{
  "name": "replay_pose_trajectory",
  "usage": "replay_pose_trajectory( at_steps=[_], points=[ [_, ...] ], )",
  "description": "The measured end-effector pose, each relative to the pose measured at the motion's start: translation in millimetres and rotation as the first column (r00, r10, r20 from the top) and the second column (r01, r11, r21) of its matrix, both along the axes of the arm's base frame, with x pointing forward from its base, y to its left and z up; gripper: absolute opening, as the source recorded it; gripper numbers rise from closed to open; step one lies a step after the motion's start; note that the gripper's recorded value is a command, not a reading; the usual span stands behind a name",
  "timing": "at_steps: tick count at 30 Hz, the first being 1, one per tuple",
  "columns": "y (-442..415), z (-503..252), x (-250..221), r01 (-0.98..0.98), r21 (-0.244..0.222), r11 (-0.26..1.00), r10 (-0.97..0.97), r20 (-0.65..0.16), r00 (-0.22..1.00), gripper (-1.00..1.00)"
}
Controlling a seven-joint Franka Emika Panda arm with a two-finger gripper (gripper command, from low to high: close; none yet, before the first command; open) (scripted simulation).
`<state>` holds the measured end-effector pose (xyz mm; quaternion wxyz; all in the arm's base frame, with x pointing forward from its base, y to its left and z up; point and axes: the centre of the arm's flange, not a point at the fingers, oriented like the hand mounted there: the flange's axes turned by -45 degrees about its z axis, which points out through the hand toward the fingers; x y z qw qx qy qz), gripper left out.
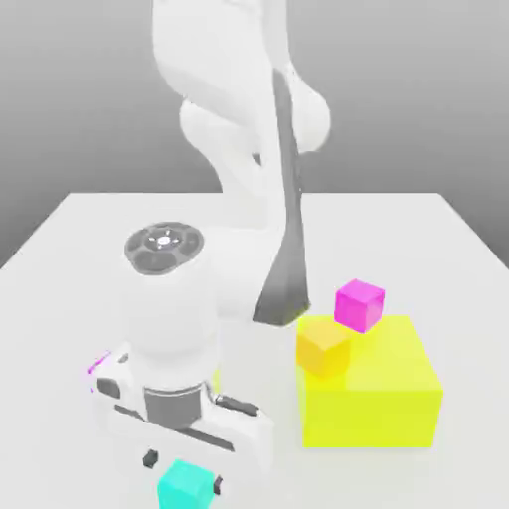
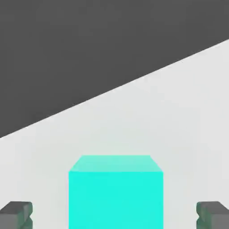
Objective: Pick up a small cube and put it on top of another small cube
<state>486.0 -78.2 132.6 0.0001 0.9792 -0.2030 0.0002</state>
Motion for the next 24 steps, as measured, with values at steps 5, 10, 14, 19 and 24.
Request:
replay_pose_trajectory(
  at_steps=[5, 10, 14, 19, 24],
  points=[
    [0, -5, 0, 0.000, 0.000, 1.000, 0.000, 0.000, 1.000, -1.00],
    [0, 43, 0, 0.000, 0.000, 1.000, 0.000, 0.000, 1.000, -1.00],
    [28, 87, -9, -0.150, -0.005, 0.989, 0.150, -0.001, 0.989, -1.00],
    [84, 133, -34, -0.428, -0.011, 0.904, 0.428, -0.005, 0.904, -1.00],
    [120, 172, -68, -0.646, -0.008, 0.763, 0.646, -0.007, 0.763, -1.00]
  ],
)
